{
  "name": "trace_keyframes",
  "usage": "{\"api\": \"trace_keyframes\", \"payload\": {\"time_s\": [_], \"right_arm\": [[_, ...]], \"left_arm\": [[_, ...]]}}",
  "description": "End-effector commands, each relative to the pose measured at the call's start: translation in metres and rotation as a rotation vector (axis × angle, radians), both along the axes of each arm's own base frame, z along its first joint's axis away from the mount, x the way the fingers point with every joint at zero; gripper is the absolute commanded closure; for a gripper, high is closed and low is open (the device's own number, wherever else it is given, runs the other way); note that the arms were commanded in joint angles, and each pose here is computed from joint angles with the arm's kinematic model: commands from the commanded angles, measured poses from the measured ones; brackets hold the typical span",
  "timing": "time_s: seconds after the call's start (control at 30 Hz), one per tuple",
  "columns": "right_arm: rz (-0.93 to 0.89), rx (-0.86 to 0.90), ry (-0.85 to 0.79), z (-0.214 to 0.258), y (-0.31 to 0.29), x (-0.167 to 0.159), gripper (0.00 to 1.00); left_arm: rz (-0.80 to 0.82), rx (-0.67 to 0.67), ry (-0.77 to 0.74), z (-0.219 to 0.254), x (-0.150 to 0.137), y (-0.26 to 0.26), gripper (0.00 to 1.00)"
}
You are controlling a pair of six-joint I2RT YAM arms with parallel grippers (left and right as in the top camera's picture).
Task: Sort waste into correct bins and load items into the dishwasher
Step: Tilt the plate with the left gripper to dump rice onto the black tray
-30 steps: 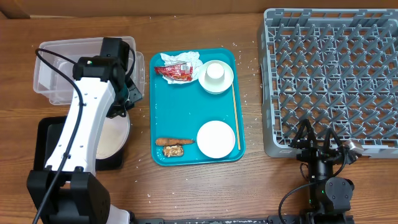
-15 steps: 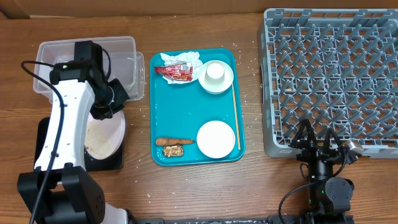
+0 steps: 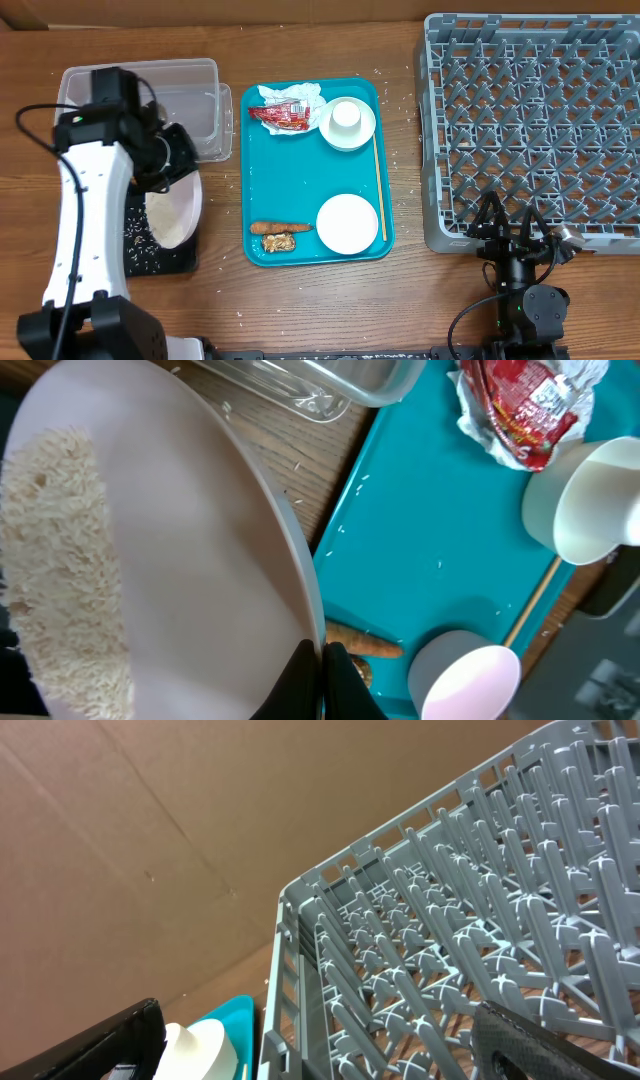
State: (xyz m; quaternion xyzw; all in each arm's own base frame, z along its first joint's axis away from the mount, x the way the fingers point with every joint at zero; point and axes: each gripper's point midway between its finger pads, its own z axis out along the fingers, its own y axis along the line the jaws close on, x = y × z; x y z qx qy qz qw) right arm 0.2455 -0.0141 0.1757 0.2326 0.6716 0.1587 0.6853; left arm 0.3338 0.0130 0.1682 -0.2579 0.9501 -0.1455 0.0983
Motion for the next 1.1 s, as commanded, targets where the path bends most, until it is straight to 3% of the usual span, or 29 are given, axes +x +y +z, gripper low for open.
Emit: {"api": "trace_keyframes", "payload": {"time_s": [0.0,0.67,1.0,1.03,1.07], "right_arm": [[0.007,-0.011,-0.003,-0.002,0.001,0.000,0.00],[0.007,-0.011,-0.003,-0.002,0.001,0.000,0.00],[0.007,-0.011,-0.003,-0.002,0.001,0.000,0.00],[0.007,-0.011,-0.003,-0.002,0.001,0.000,0.00],[0.007,-0.011,-0.003,-0.002,0.001,0.000,0.00]], "left_arm": [[-0.021,-0.100,-0.044,0.012,-0.005,0.001,0.96],[0.017,-0.392,-0.196,0.039,-0.009,0.030,0.96],[0.083,-0.423,-0.190,0.036,-0.018,0.051,0.96],[0.062,-0.499,-0.231,0.047,-0.022,0.047,0.96],[0.070,-0.494,-0.241,0.047,-0.021,0.051,0.96]]}}
